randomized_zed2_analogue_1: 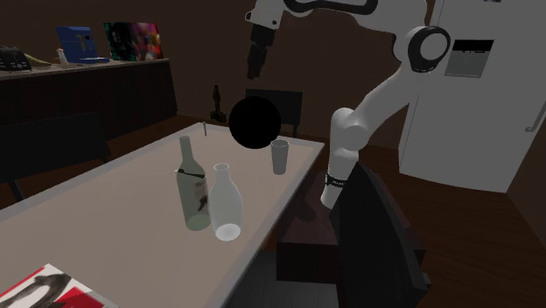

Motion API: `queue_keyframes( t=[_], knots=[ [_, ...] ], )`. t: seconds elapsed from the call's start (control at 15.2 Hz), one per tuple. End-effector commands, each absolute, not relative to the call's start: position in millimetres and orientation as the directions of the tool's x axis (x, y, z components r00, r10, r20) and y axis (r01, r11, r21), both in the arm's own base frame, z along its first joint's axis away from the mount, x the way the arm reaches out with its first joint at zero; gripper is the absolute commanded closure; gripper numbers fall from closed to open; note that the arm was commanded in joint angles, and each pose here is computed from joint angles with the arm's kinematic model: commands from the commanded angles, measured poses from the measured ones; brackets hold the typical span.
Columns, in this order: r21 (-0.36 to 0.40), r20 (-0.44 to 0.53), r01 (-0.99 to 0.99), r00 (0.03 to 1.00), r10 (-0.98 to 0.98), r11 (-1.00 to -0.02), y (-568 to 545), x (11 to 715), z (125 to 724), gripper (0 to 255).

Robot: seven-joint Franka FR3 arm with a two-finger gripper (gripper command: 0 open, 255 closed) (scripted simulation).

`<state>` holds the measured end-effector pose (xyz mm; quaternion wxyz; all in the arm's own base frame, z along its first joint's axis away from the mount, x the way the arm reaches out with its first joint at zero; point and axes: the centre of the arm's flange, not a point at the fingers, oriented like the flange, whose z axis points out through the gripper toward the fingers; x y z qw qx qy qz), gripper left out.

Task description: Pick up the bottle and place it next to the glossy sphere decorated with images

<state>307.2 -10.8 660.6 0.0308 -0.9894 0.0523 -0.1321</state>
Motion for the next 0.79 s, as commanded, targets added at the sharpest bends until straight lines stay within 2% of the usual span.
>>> queue_keyframes(
  t=[0.0,0.73],
  knots=[
    [-0.075,0.258,-0.095,0.96,-0.112,-0.993,-10.8,307.2,660.6,0],
    [-0.042,0.213,-0.162,0.963,-0.167,-0.986,112.5,333.6,578.7,0]
  ],
)
